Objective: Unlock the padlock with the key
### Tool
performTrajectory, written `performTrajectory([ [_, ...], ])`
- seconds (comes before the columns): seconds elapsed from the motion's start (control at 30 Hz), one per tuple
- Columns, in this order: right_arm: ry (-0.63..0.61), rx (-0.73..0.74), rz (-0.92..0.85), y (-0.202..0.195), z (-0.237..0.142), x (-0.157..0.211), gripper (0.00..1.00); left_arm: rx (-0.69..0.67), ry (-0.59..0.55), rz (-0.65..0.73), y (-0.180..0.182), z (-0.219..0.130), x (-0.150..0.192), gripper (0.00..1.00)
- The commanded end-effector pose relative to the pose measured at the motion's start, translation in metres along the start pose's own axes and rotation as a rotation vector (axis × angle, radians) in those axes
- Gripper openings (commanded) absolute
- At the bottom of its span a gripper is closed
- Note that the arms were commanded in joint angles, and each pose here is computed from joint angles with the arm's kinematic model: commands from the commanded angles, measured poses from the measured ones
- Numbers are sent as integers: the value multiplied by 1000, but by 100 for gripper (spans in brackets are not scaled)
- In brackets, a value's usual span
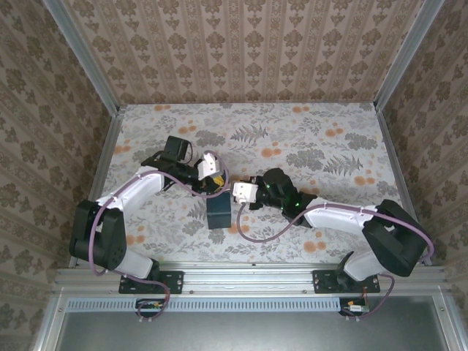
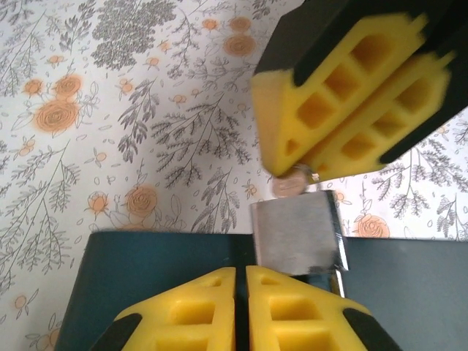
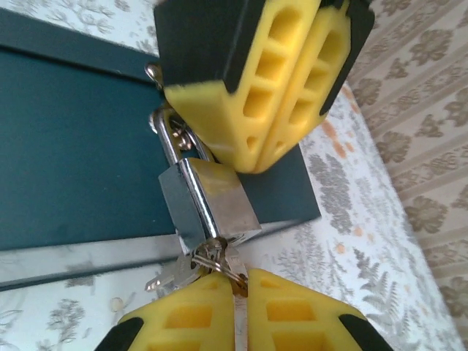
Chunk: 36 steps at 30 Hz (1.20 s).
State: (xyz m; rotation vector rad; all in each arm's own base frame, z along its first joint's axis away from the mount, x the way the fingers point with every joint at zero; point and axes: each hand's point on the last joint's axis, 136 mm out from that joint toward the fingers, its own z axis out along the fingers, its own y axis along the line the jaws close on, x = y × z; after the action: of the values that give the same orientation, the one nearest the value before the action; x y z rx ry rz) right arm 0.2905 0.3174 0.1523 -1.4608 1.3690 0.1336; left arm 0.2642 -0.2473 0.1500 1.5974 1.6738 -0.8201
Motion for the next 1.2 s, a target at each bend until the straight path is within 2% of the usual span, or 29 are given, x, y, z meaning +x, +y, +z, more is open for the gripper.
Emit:
performTrajectory([
  [0.0,-5,-120,75,15,-10,-12,11,9,50,-68,-7,1,18,13],
  [0.13,22,-166,110,22,-12,-7,10,-3,7,-68,-5,-3,10,15],
  [0.3,-28,-185,158,16,-21,-26,7,-39,-18,-68,3,-13,3,18],
  [0.53,-16,-225,224,21,-18,-27,7,-135,-37,-148,24,-28,0,19],
  [0.7,12,-256,290,26,-7,-19,6,-121,-127,-142,17,-45,-17,23],
  [0.83,18,-265,342,26,-2,-21,8,-33,-191,-124,-7,-53,-32,28],
  [0.97,8,-250,364,21,0,-24,8,-1,-160,-75,-34,-52,-32,33],
  [1.17,17,-234,373,16,5,-25,7,-144,-11,35,-44,-54,-14,41],
])
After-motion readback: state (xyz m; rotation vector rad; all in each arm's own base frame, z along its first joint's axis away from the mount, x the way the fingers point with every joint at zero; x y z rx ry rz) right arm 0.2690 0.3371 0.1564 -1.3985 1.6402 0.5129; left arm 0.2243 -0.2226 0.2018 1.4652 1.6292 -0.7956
